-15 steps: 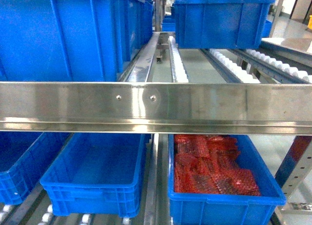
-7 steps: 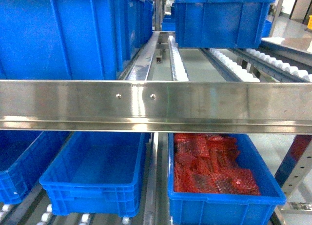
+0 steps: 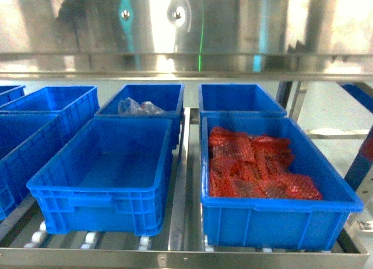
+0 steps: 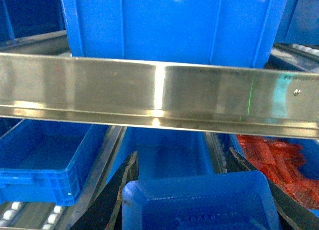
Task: Pick blue part to blue bin on bottom shelf
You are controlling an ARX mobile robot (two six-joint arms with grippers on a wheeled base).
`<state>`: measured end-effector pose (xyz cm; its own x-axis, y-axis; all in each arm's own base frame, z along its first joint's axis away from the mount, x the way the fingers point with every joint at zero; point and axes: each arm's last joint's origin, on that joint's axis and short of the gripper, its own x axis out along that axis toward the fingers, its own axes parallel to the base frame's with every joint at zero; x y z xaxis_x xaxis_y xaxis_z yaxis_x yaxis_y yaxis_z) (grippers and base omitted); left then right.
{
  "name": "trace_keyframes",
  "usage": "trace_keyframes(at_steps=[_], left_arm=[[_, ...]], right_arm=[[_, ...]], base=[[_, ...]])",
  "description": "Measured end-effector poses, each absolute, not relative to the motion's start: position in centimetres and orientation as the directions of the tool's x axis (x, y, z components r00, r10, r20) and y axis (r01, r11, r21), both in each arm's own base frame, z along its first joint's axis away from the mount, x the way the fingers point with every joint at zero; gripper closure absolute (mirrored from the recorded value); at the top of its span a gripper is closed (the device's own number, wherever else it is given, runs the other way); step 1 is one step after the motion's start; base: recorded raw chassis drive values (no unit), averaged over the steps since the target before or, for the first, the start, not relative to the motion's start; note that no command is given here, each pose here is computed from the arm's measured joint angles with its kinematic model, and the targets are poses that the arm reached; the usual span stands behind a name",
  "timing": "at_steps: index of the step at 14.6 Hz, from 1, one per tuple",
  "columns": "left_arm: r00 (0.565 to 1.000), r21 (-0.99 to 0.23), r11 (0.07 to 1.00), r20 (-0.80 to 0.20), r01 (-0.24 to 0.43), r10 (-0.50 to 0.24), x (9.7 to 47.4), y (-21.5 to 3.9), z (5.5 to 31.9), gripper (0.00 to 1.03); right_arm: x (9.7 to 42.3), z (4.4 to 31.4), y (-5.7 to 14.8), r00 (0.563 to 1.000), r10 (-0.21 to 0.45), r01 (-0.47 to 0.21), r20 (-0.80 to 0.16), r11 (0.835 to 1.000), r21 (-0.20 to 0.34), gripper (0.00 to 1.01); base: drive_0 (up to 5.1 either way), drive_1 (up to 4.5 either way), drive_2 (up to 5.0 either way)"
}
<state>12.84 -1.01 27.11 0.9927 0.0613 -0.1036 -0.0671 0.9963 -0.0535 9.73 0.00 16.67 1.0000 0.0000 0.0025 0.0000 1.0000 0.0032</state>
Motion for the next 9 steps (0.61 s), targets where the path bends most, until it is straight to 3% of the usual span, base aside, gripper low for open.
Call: trace_keyframes(at_steps=[9], left_arm=[[0.993,-0.053,0.996,-0.104,-0.067,0.062,12.84,-1.01,27.1,0.59]], right_arm=[[9.73,16.66,0.0,1.0,0.001,-0.001,0.001,1.0,0.002,0.03]], base=[[0.0,0.0,0.0]])
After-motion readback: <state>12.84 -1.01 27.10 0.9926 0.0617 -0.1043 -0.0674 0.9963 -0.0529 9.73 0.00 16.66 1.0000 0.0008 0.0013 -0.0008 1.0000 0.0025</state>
